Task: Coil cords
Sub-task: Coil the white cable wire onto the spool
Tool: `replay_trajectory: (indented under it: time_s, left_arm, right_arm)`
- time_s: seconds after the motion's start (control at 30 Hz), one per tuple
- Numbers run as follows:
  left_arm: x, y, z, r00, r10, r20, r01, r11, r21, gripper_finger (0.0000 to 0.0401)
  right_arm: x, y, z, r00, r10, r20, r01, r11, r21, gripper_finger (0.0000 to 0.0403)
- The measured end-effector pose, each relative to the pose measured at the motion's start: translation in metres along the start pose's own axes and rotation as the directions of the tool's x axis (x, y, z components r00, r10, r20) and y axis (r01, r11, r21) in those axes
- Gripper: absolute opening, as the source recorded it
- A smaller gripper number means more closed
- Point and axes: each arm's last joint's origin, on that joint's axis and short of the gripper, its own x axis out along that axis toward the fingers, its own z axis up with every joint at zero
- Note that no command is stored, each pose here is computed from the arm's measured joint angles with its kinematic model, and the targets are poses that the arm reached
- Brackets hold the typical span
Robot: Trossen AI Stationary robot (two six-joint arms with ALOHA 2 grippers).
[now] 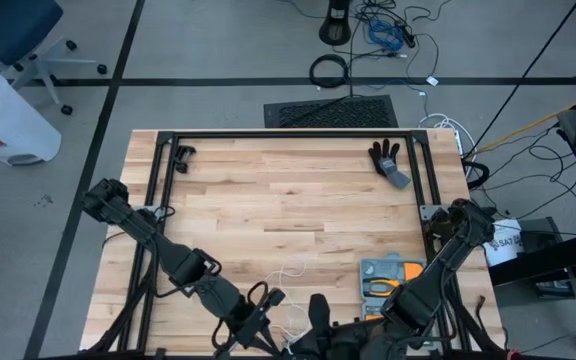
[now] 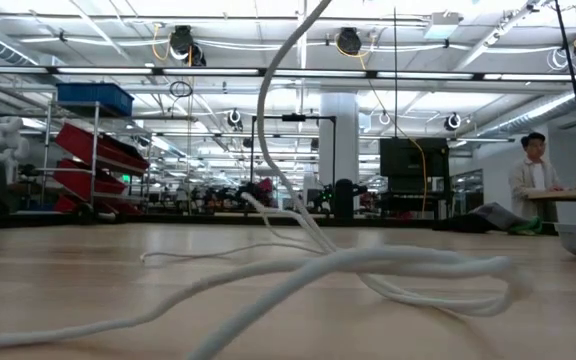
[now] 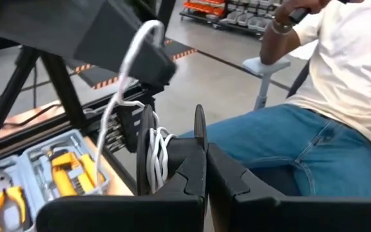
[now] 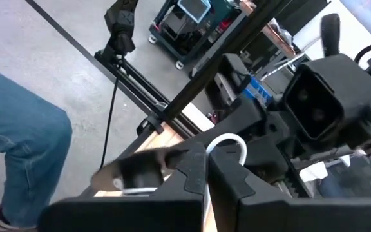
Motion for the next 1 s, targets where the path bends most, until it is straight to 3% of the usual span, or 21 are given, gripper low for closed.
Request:
replay_trajectory:
  time_s: [0.27, 0.6, 0.9, 1.0]
  left_arm:
    - [0.000, -0.001, 0.004, 0.998, -0.032, 0.046, 0.030, 0.999, 0.037, 0.0002]
    - [0.000, 0.003, 0.002, 1.000, -0.023, 0.021, 0.023, 1.000, 0.012, 0.0002]
    - [0.000, 0.005, 0.002, 0.999, -0.018, 0.027, 0.018, 1.000, -0.004, 0.0002]
    - [0.000, 0.005, 0.003, 0.999, -0.016, 0.041, 0.016, 1.000, -0.002, 0.0002]
  right_arm:
    - [0.002, -0.003, -0.001, 1.000, -0.008, 0.003, 0.007, 0.999, 0.046, 0.0000]
    - [-0.009, 0.006, 0.018, 0.991, -0.025, 0.132, 0.020, 0.999, 0.044, 0.0000]
    - [-0.001, -0.002, 0.010, 0.996, -0.030, 0.090, 0.021, 0.995, 0.102, 0.0000]
    - [0.003, -0.006, 0.005, 0.996, 0.010, 0.085, -0.020, 0.992, 0.122, 0.0000]
